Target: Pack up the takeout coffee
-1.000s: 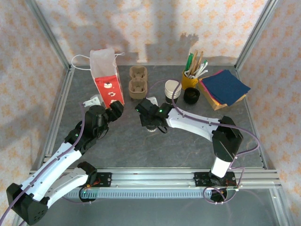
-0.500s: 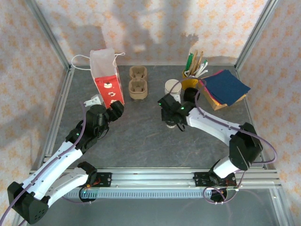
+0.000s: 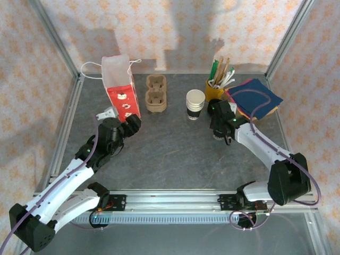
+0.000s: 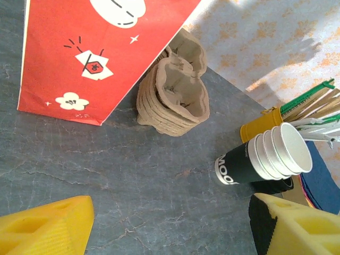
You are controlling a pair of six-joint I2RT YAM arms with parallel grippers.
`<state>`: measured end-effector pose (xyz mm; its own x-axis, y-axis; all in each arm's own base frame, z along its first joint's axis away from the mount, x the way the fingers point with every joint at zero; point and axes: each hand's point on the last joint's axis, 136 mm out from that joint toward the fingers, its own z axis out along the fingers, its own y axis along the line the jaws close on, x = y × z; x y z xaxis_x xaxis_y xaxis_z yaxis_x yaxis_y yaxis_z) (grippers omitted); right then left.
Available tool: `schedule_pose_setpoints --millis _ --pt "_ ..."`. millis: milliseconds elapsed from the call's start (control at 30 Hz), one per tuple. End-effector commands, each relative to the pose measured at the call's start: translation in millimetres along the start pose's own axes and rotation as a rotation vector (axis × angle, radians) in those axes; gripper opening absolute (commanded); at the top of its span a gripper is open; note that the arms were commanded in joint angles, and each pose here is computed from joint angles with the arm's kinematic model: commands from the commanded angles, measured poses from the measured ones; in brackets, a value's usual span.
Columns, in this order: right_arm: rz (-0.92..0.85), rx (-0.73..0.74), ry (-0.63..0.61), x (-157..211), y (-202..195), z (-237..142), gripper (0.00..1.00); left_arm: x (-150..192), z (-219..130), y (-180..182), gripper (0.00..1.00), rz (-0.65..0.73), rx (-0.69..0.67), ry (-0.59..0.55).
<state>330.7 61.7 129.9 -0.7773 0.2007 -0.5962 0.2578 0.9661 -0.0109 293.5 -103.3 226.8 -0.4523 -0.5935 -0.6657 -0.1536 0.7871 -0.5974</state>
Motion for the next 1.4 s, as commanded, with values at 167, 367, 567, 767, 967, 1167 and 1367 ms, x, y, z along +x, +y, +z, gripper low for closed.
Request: schedule_pose_setpoints --millis 167,367,567,767,967,1167,1367 --pt "0.044 0.168 0.013 -6 -65 17 0.73 -5 1 -5 0.79 -0.01 0.014 -0.01" --pt "0.097 0.197 0.0 -17 -82 21 0.73 -5 0 -4 0.79 -0.015 0.015 -0.009" --pt "0.154 0.174 0.014 -18 -83 24 0.75 -3 1 -3 0.79 -0.026 0.019 -0.006" --pt "0.159 0.178 -0.002 -27 -83 18 0.83 -1 2 -5 0.79 -0.035 0.032 -0.002" --pt "0.156 0.176 -0.023 -43 -83 8 0.94 -1 2 -5 0.79 -0.028 0.032 0.0" --pt "0.15 0.189 -0.087 -72 -87 -24 0.98 -3 2 -7 0.79 -0.026 0.033 -0.004" --pt "0.183 -0.053 -0.199 -110 -56 -76 0.98 -9 4 -13 0.79 -0.007 0.028 -0.011"
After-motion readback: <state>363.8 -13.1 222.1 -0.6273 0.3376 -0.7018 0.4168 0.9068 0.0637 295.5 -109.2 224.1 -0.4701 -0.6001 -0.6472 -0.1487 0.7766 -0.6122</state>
